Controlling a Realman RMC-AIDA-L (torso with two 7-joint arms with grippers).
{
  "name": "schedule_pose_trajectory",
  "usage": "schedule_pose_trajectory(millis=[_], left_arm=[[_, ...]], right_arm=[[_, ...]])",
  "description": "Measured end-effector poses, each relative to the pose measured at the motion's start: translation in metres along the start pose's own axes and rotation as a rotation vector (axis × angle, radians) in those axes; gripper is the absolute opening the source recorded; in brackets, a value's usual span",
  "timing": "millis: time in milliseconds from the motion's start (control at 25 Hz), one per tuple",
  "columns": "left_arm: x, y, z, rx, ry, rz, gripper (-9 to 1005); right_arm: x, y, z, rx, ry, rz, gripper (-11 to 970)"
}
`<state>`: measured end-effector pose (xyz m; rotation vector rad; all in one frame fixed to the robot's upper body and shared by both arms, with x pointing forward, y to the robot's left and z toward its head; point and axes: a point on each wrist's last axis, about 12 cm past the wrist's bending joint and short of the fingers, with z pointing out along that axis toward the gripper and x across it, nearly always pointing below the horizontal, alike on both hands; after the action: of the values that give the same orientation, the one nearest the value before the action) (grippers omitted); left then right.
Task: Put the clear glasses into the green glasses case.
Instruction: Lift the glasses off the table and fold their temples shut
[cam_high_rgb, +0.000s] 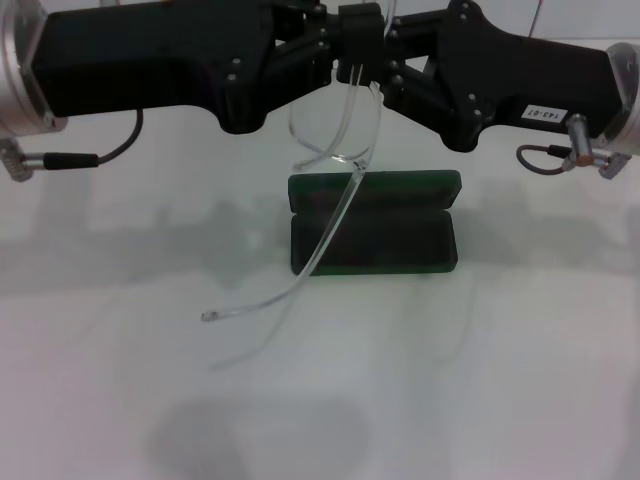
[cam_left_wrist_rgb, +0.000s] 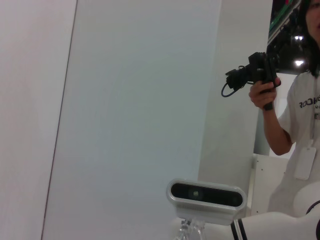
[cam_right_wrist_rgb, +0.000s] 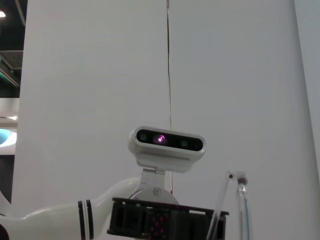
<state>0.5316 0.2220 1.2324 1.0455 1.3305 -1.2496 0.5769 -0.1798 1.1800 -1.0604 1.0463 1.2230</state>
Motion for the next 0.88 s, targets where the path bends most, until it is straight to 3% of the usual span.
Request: schedule_pose_trajectory(millis=[880], left_arm=[[0.0021, 0.0015, -0.0003, -0.006, -0.005, 0.003, 47]], right_arm=[[-0.0012, 0.0029, -0.0028, -0.004, -0.026, 0.0, 89]])
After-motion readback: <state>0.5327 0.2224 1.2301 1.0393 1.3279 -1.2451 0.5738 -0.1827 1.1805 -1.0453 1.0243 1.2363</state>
